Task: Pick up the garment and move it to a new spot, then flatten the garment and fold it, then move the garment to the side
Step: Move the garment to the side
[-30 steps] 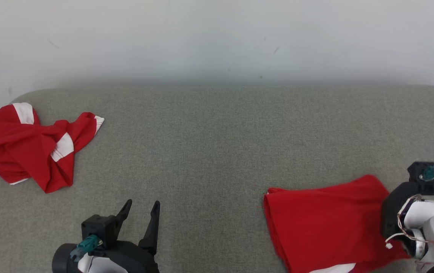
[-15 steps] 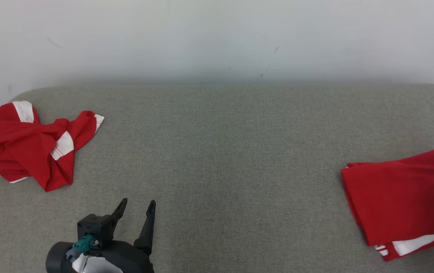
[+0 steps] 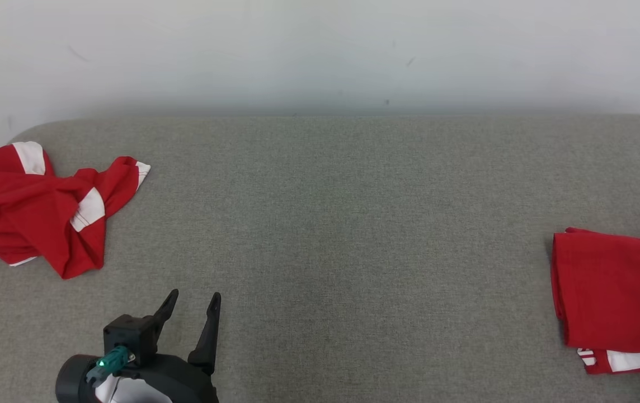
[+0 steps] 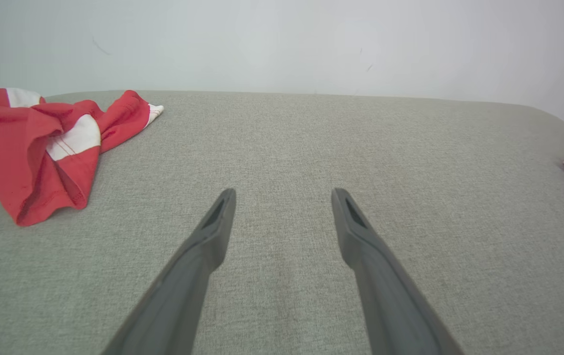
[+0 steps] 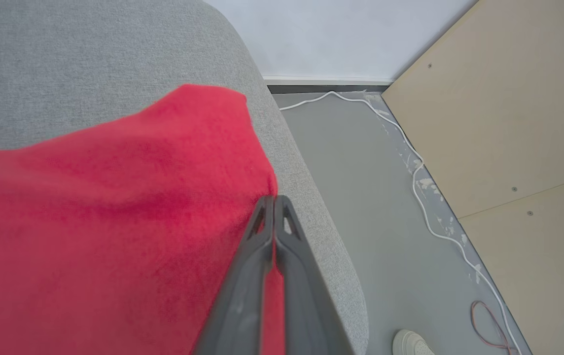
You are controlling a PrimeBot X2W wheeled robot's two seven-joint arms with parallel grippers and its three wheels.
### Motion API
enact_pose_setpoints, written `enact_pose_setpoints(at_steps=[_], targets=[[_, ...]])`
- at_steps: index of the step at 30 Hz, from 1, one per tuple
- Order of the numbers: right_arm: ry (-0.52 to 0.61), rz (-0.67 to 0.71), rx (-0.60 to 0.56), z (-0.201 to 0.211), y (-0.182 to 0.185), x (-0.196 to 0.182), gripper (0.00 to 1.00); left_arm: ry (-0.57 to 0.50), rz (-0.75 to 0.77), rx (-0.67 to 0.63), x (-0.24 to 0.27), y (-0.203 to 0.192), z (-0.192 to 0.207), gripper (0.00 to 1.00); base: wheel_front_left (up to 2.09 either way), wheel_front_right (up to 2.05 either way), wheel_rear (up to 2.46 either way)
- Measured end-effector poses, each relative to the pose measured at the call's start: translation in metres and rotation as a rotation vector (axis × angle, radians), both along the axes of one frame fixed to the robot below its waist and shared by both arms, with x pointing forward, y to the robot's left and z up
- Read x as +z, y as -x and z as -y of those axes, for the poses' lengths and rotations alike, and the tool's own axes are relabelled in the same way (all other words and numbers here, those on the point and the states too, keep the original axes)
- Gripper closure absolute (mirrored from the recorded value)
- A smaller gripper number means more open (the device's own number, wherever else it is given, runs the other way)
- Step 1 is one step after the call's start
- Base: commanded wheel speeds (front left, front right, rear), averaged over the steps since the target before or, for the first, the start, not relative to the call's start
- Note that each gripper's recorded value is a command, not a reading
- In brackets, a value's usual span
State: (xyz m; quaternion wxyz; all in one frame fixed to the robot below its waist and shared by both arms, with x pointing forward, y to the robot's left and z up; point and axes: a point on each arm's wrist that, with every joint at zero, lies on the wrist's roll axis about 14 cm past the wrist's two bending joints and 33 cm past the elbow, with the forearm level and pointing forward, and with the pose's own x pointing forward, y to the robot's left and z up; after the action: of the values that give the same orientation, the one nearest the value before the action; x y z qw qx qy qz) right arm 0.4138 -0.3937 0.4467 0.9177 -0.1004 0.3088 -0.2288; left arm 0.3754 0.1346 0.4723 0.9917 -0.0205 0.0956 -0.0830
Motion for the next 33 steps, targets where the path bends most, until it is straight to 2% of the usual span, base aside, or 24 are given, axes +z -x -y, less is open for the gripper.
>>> enact_pose_setpoints(at_steps=[16, 17, 18, 19, 21, 22, 33], targets=[[0.022, 0.079, -0.044, 0.015, -0.014, 0.010, 1.00, -0.016, -0.024, -0.032, -0.005, -0.004, 0.008, 0.00, 0.00, 0.00, 0.00], [0.025, 0.079, -0.041, 0.014, -0.016, 0.010, 0.89, -0.017, -0.024, -0.029, -0.004, -0.005, 0.007, 0.00, 0.00, 0.00, 0.00], [0.023, 0.081, -0.041, 0.013, -0.017, 0.009, 0.83, -0.017, -0.023, -0.027, -0.004, -0.005, 0.006, 0.00, 0.00, 0.00, 0.00], [0.022, 0.085, -0.042, 0.013, -0.018, 0.009, 0.89, -0.017, -0.024, -0.025, -0.005, -0.005, 0.005, 0.00, 0.00, 0.00, 0.00], [0.022, 0.096, -0.039, 0.011, -0.023, 0.010, 0.87, -0.018, -0.028, -0.020, -0.006, -0.005, 0.004, 0.00, 0.00, 0.00, 0.00], [0.020, 0.104, -0.037, 0.010, -0.026, 0.012, 0.00, -0.018, -0.029, -0.019, -0.006, -0.005, 0.003, 0.00, 0.00, 0.00, 0.00], [0.104, 0.245, 0.089, -0.018, -0.058, 0.043, 0.00, -0.018, -0.033, -0.011, -0.006, -0.006, 0.001, 0.00, 0.00, 0.00, 0.00]])
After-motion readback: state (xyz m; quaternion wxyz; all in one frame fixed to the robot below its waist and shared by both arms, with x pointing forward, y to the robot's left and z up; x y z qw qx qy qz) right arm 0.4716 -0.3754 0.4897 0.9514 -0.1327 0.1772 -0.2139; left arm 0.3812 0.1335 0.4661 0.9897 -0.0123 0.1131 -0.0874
